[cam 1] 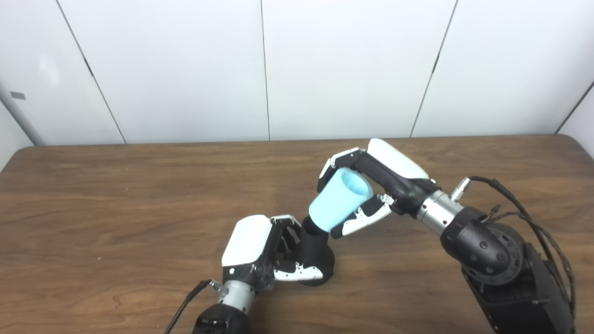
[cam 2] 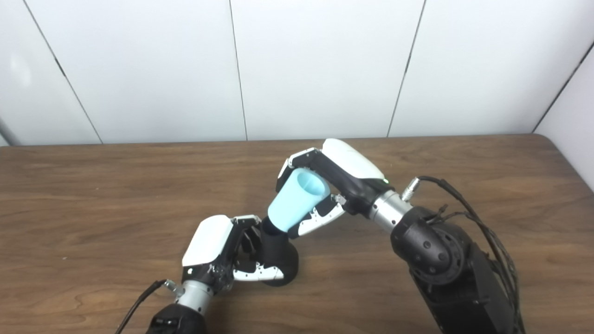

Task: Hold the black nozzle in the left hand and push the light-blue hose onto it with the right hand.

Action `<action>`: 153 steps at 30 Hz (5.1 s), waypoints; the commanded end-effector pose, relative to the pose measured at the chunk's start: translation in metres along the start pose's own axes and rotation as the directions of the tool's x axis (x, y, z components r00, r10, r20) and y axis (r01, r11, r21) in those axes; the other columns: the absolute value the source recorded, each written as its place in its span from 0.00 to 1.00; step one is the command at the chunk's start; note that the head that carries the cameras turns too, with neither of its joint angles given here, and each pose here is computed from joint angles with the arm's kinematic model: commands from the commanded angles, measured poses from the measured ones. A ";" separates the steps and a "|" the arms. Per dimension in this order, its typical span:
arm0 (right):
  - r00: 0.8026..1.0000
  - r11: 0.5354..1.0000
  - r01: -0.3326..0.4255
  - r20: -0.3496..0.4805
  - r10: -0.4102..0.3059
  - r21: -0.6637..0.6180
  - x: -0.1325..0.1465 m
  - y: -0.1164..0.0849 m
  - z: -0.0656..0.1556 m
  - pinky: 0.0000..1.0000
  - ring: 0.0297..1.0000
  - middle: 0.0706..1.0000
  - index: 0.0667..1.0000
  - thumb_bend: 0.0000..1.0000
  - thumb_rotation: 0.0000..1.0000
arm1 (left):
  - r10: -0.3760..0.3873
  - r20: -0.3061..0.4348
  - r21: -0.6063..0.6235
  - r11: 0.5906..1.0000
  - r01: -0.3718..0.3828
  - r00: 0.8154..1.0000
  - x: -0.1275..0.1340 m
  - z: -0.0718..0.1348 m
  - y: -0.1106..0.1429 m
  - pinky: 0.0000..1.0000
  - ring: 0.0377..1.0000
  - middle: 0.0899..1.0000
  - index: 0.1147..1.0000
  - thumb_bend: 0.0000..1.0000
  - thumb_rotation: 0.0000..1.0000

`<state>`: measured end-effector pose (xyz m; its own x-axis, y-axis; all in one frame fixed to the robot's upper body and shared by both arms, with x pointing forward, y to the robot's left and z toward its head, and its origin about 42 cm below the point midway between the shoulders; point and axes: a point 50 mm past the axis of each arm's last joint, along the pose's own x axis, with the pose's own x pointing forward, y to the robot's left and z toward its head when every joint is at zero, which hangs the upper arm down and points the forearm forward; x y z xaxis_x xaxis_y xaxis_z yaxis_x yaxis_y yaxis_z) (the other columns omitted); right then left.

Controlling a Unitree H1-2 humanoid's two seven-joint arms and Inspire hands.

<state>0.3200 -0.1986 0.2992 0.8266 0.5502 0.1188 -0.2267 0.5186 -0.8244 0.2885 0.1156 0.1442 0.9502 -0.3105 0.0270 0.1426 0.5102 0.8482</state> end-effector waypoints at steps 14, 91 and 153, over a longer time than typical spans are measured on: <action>0.998 0.999 0.043 0.040 -0.043 -0.006 -0.004 -0.017 0.009 0.33 0.38 0.51 0.45 0.49 0.00 | -0.125 -0.070 0.000 0.992 0.125 0.990 -0.012 -0.005 -0.021 0.45 0.46 0.45 0.41 0.50 0.00; 0.999 1.000 0.007 0.049 -0.009 0.028 0.007 0.002 0.012 0.36 0.38 0.48 0.44 0.50 0.00 | -0.149 -0.077 -0.002 0.989 0.149 0.986 -0.009 0.003 -0.024 0.45 0.46 0.46 0.41 0.50 0.00; 0.965 0.923 -0.231 0.047 0.257 -0.309 0.027 0.005 0.032 0.46 0.58 0.67 0.69 0.91 0.00 | -0.196 -0.082 -0.002 0.980 0.197 0.977 -0.010 0.013 -0.030 0.48 0.46 0.49 0.39 0.50 0.00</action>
<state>0.3240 -0.1604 0.3103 0.7324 0.6750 -0.0896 -0.2631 0.1591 -0.9516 0.2835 0.0975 0.1517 0.9539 -0.2983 -0.0335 0.1798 0.4784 0.8595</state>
